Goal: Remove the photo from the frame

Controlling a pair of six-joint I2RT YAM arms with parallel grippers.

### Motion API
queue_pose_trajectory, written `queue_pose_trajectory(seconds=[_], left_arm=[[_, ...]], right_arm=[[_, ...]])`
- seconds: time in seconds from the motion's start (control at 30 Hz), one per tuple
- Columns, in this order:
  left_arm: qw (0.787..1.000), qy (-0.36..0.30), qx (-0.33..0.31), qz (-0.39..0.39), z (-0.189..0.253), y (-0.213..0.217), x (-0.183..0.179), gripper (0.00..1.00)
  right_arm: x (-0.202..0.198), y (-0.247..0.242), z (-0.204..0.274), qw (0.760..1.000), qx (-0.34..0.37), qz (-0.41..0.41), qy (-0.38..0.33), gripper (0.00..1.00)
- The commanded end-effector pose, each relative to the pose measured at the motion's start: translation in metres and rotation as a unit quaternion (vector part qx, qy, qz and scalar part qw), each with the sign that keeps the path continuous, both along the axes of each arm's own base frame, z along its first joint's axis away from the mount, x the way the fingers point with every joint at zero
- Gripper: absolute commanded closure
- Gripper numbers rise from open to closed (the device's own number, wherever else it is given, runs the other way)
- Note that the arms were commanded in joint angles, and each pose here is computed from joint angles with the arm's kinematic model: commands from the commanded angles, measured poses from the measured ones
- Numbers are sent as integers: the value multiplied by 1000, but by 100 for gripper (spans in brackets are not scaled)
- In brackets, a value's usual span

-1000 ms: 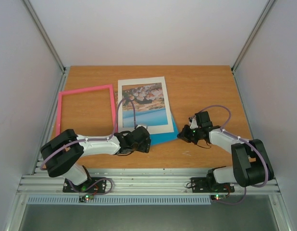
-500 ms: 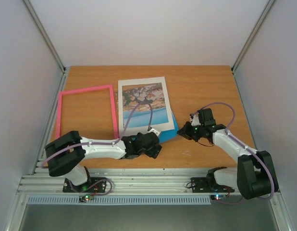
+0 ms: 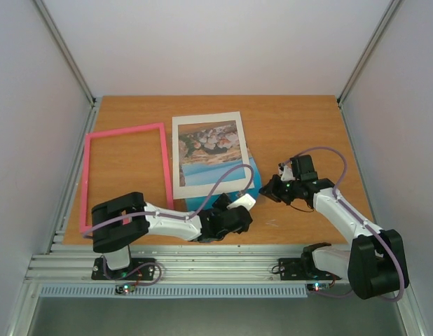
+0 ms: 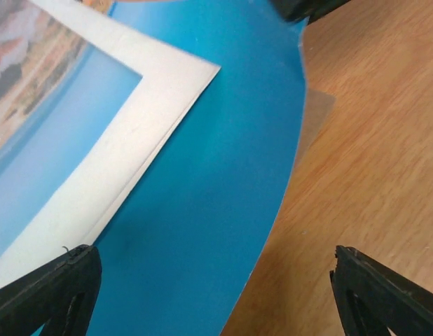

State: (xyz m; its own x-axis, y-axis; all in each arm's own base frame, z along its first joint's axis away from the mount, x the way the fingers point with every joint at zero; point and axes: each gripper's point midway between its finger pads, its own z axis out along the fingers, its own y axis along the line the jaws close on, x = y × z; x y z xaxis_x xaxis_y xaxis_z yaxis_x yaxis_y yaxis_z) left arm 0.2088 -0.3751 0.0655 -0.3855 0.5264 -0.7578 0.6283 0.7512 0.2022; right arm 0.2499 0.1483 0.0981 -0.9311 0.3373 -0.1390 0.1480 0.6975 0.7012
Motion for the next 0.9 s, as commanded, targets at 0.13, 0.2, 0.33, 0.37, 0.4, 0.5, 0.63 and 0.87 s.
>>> queue_pose_trajectory(seconds=[0.13,0.2,0.33,0.37,0.4,0.5,0.63,0.87], left_arm=[[997,-66,-29,12,15,-24,9,16],[997,-66,-29,6,13,-31,10,17],[997,-68,-23,7,5,-34,12,19],[997,-66,-24,8,4,-33,12,19],[998,-62,-25,8,3,-31,10,19],[998,-50,-34,8,0,-27,7,18],[999,-29,-41,10,-3,-16,1,19],[997,10,-62,35,2,14,-6,18]], right_arm=[[1,3,14,1000,17,-3,-2,99],[1,3,14,1000,17,-3,-2,99],[0,-1,10,1000,2,-5,2,99],[0,-2,8,1000,-2,-4,1,99],[-1,-4,7,1000,-9,-5,1,99],[-4,-16,-2,999,-53,-11,7,98],[-10,-34,-22,993,-112,-13,18,96],[-5,-28,-42,995,-96,-7,12,93]])
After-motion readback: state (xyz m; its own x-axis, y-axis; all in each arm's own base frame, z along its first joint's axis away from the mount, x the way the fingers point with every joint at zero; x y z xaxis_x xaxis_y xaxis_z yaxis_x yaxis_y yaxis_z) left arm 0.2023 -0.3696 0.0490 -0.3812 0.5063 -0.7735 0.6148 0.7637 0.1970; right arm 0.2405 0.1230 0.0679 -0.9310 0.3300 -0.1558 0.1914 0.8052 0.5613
